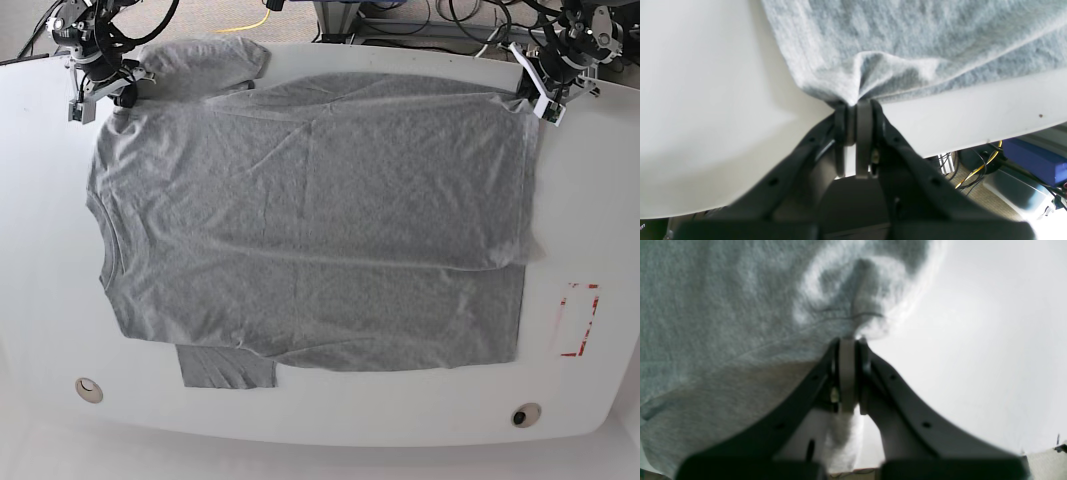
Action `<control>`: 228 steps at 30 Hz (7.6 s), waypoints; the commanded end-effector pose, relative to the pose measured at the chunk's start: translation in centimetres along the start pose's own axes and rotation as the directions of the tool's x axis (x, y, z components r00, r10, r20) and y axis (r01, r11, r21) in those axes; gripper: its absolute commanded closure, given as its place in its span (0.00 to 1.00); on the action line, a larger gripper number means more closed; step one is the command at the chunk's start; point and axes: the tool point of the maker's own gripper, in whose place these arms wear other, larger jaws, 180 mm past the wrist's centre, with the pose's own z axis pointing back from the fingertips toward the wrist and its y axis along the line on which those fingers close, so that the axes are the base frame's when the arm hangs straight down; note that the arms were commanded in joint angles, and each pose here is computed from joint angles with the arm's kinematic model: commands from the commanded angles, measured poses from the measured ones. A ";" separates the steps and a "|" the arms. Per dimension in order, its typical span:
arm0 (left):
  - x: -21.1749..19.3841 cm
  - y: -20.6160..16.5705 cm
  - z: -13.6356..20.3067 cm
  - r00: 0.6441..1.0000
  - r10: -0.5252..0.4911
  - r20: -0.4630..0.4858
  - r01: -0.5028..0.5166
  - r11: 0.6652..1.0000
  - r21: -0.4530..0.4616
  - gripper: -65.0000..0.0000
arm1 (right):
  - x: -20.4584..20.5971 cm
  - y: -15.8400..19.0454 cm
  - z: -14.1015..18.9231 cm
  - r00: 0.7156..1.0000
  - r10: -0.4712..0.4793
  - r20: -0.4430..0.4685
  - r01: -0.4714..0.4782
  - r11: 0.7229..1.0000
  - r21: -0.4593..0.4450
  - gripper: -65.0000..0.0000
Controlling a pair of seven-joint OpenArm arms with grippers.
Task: Layout the t-shirt on the table in an organized manner, then fold the t-shirt properly
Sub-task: 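Lift the shoulder edge with both grippers and fold it toward the hem, then open both grippers to release the folded edge and raise them, then grasp the sleeve with the right gripper and fold it onto the shirt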
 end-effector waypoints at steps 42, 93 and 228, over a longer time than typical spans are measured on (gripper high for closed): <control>14.5 5.2 1.8 0.970 -0.158 0.183 0.122 0.973 0.198 1.00 | 11.4 -0.5 4.5 0.974 0.147 0.174 -0.134 0.987 -0.089 1.00; 20.4 7.7 -4.5 0.979 -0.130 0.154 0.110 0.985 0.132 0.98 | 20.8 1.8 -3.7 0.976 -0.005 0.216 -0.035 0.983 0.181 0.90; 23.0 11.6 2.5 0.932 -0.317 0.175 0.238 0.900 0.364 0.00 | 27.0 17.0 -5.0 0.946 0.185 0.266 -0.283 0.870 0.403 0.00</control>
